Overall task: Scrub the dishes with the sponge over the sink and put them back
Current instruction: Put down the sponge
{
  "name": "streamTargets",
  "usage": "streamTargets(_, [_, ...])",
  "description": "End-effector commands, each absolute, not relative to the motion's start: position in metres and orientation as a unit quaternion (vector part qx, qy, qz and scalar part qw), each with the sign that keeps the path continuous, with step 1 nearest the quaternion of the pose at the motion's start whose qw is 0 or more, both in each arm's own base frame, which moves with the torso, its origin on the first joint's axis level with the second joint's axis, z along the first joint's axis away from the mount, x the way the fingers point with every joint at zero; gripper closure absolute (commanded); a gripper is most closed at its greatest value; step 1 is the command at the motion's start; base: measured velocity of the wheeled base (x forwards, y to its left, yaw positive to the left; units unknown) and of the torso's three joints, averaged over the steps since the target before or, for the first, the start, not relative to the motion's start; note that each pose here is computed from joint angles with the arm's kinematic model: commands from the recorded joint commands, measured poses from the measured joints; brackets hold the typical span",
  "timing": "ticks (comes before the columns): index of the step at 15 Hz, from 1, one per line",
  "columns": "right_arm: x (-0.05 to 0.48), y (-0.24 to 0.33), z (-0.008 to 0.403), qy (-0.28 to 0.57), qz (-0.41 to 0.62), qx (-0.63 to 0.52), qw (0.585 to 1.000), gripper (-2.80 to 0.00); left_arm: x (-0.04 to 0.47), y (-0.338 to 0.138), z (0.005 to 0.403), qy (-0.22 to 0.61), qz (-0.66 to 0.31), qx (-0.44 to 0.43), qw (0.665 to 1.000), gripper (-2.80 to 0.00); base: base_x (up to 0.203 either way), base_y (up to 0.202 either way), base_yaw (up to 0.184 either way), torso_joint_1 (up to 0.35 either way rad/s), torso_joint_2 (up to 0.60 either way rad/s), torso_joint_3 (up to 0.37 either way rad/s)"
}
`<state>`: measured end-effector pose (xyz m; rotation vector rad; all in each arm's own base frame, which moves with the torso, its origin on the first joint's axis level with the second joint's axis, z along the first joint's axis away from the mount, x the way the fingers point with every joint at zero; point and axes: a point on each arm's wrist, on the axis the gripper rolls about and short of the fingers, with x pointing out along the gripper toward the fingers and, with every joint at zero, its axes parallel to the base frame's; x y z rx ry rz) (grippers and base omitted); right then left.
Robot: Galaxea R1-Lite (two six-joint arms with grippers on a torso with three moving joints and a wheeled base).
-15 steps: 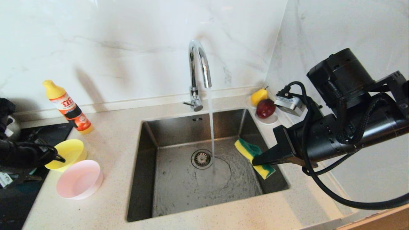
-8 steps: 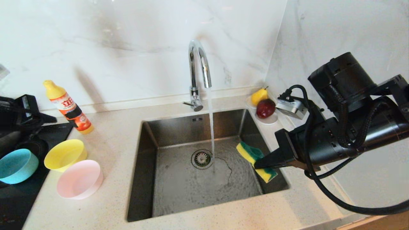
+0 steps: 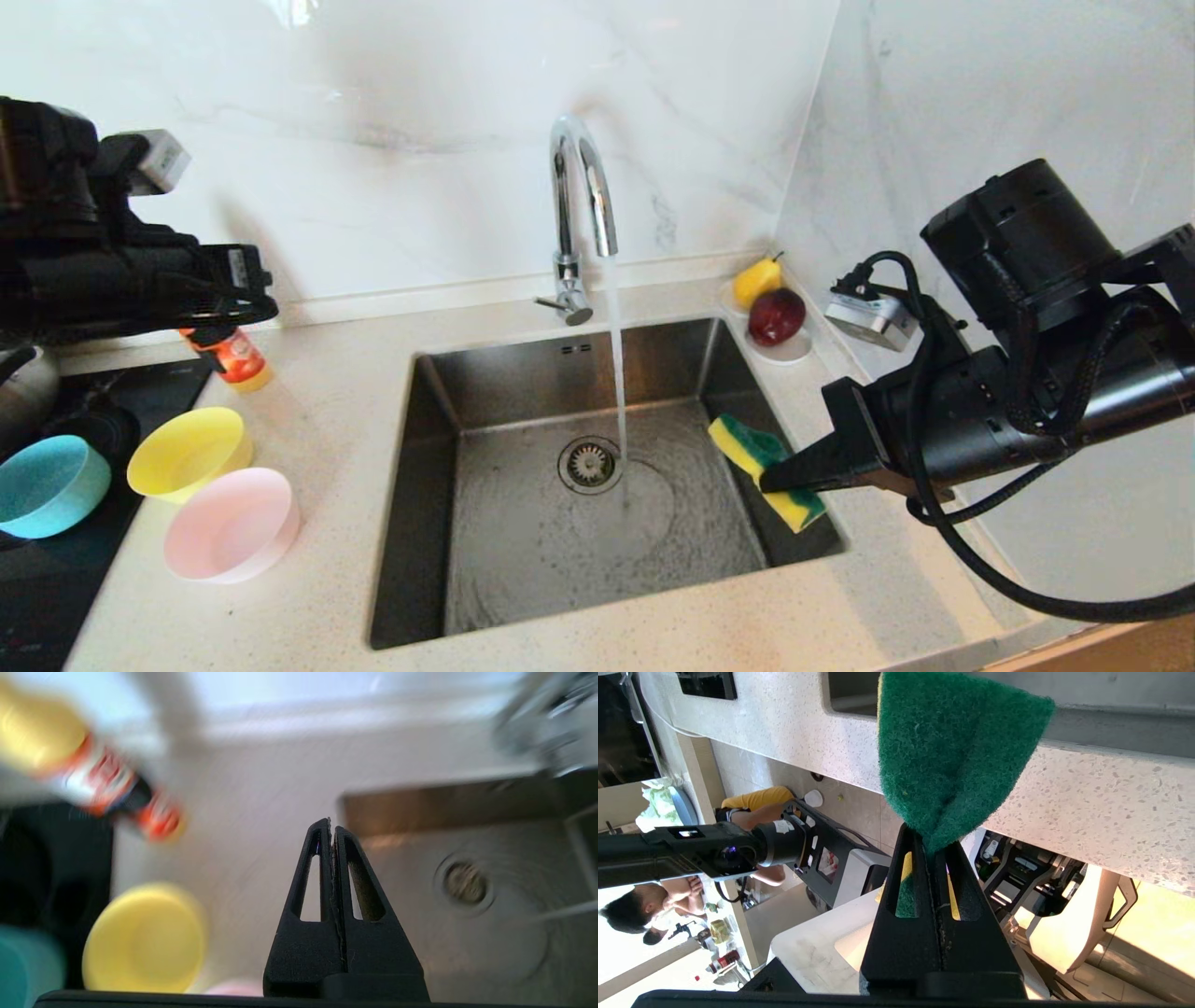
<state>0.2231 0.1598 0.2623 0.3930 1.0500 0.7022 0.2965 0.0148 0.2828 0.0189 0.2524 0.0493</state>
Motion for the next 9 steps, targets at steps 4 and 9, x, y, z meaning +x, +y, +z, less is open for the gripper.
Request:
streamTargets(4, [0.227, 0.159, 0.260, 0.486, 0.325, 0.182, 0.791, 0.00, 0.193, -0.006, 0.317, 0.025, 0.006, 0.005, 1.000, 0.00, 0.000, 0.000, 0.000, 0.000, 0.00, 0.000])
streamTargets(9, [0.230, 0.161, 0.254, 0.493, 0.321, 0.181, 0.788, 0.00, 0.081, -0.002, 0.262, 0.004, 0.029, 0.000, 1.000, 0.00, 0.000, 0.000, 0.000, 0.000, 0.00, 0.000])
